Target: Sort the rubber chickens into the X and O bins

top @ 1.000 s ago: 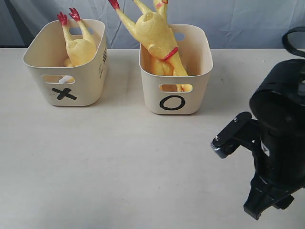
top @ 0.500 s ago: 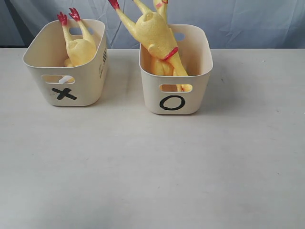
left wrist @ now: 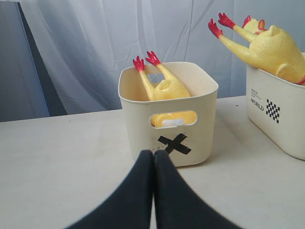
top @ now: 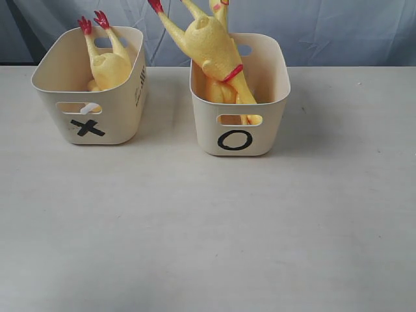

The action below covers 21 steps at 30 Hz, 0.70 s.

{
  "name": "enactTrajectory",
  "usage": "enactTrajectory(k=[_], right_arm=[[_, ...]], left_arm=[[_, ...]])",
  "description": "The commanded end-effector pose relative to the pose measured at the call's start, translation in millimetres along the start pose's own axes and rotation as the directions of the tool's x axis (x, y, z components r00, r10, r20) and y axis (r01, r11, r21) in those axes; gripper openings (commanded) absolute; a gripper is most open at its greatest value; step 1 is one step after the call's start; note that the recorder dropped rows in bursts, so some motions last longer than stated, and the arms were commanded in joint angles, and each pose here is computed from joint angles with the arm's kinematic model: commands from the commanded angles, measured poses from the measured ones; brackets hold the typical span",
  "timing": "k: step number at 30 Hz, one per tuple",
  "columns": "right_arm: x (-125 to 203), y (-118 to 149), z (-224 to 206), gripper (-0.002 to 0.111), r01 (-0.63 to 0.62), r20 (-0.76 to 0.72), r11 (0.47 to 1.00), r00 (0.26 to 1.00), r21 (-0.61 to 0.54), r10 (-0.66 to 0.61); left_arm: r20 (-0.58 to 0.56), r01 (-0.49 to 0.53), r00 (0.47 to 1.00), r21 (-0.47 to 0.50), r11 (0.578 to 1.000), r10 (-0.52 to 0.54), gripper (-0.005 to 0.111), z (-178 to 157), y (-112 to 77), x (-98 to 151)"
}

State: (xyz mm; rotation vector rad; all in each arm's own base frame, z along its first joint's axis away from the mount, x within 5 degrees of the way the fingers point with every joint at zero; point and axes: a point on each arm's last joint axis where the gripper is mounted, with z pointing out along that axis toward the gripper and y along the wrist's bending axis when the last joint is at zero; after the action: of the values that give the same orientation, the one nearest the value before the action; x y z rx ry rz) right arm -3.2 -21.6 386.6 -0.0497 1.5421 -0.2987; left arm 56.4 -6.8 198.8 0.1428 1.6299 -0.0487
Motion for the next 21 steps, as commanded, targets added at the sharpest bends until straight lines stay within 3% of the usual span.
enactTrajectory(k=[1,6,11,16,21], right_arm=[[9,21,4,0.049,-0.077,0.010,0.996,0.997,-0.051,0.077],[34,40,20,0.049,-0.060,-0.038,0.989,0.998,-0.135,0.055],[63,44,30,0.049,-0.027,-0.007,0.995,1.000,-0.098,0.026],[97,50,28,0.049,-0.123,0.031,0.989,0.992,-0.081,0.126],[117,55,35,0.049,-0.131,-0.015,0.987,0.991,-0.093,0.130]], left_arm=[[0.018,0.006,1.000,0.002,1.000,-0.006,0.000,-1,-0.1,-2],[0.018,0.006,1.000,0.002,1.000,-0.006,0.000,-1,-0.1,-2],[0.018,0.006,1.000,0.002,1.000,-0.006,0.000,-1,-0.1,-2],[0.018,0.006,1.000,0.002,1.000,-0.006,0.000,-1,-0.1,-2],[0.018,0.006,1.000,0.002,1.000,-0.006,0.000,-1,-0.1,-2]])
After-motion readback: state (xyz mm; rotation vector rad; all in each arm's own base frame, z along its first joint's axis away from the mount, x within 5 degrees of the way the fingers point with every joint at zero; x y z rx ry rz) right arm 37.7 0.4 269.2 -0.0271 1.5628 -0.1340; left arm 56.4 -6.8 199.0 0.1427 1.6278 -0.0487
